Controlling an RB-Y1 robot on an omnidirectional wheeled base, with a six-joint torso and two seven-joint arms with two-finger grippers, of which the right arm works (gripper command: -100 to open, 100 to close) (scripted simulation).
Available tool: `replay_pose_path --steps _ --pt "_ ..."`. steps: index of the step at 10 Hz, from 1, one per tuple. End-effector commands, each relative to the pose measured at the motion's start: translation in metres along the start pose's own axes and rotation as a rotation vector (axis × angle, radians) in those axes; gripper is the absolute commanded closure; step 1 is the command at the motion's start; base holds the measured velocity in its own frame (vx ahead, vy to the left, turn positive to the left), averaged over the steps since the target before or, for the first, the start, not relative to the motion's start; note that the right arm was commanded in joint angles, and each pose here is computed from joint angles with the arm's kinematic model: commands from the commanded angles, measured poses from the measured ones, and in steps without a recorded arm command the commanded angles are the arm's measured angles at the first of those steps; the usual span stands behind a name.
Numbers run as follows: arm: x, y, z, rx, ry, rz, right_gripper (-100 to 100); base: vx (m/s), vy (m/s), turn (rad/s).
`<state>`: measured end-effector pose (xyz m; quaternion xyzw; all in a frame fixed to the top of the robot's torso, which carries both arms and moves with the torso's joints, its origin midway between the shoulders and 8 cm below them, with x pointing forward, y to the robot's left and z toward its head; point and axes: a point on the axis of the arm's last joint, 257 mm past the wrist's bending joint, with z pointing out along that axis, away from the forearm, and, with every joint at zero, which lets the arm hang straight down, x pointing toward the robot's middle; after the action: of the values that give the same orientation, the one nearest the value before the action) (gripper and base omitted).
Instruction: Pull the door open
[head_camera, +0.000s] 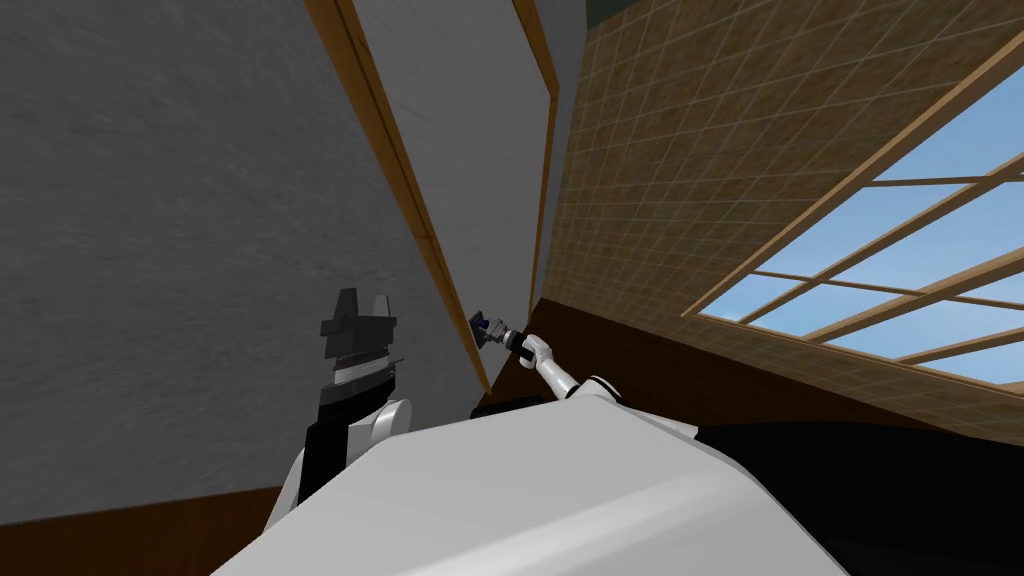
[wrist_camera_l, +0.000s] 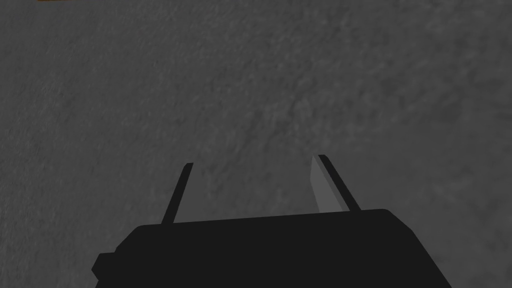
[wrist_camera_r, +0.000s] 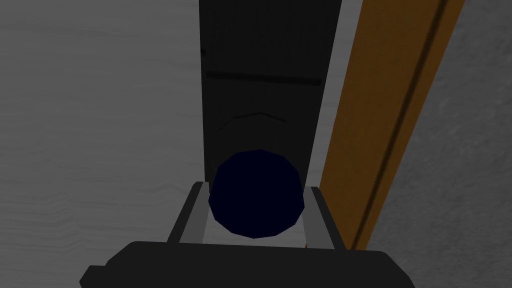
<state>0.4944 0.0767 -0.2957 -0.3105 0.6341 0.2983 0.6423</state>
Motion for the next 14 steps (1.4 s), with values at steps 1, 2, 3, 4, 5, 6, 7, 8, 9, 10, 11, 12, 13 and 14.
replay_pose_path --steps 1,2,3,4,5,6,7,8,9,10,11,12,13,14 --pt "0.001 0.001 -0.0003 -0.001 0.002 0.001 100 0.0 0.0 0.0" --pt "0.001 0.001 -0.0003 -0.001 0.002 0.001 100 0.0 0.0 0.0" --pt "0.001 0.001 -0.0003 -0.001 0.002 0.001 100 0.0 0.0 0.0" --pt "0.0 -0.005 -0.0022 0.012 -0.001 0.039 100 -0.024 -0.027 0.15" --pt "0.0 -0.007 -0.003 0.016 -0.002 0.053 100 -0.039 -0.053 0.171" --pt "0.0 -0.009 -0.0041 0.022 -0.004 0.074 100 -0.041 -0.054 0.144" --pt "0.0 -0.013 -0.0055 0.03 -0.006 0.103 100 -0.035 -0.05 0.133" --pt "0.0 -0.016 -0.007 0.039 -0.008 0.132 100 -0.039 -0.056 0.127" --pt "0.0 -0.02 -0.0085 0.047 -0.01 0.161 100 -0.042 -0.053 0.164" --pt "0.0 -0.024 -0.0101 0.056 -0.013 0.192 100 -0.045 -0.063 0.152" --pt "0.0 -0.029 -0.0123 0.067 -0.018 0.231 100 -0.048 -0.068 0.149" --pt "0.0 -0.034 -0.0144 0.079 -0.022 0.268 100 -0.062 -0.046 0.192" --pt "0.0 -0.034 -0.0144 0.079 -0.023 0.278 100 -0.04 -0.036 0.044" --pt "0.0 -0.038 -0.0166 0.09 -0.028 0.32 100 -0.029 -0.031 0.092"
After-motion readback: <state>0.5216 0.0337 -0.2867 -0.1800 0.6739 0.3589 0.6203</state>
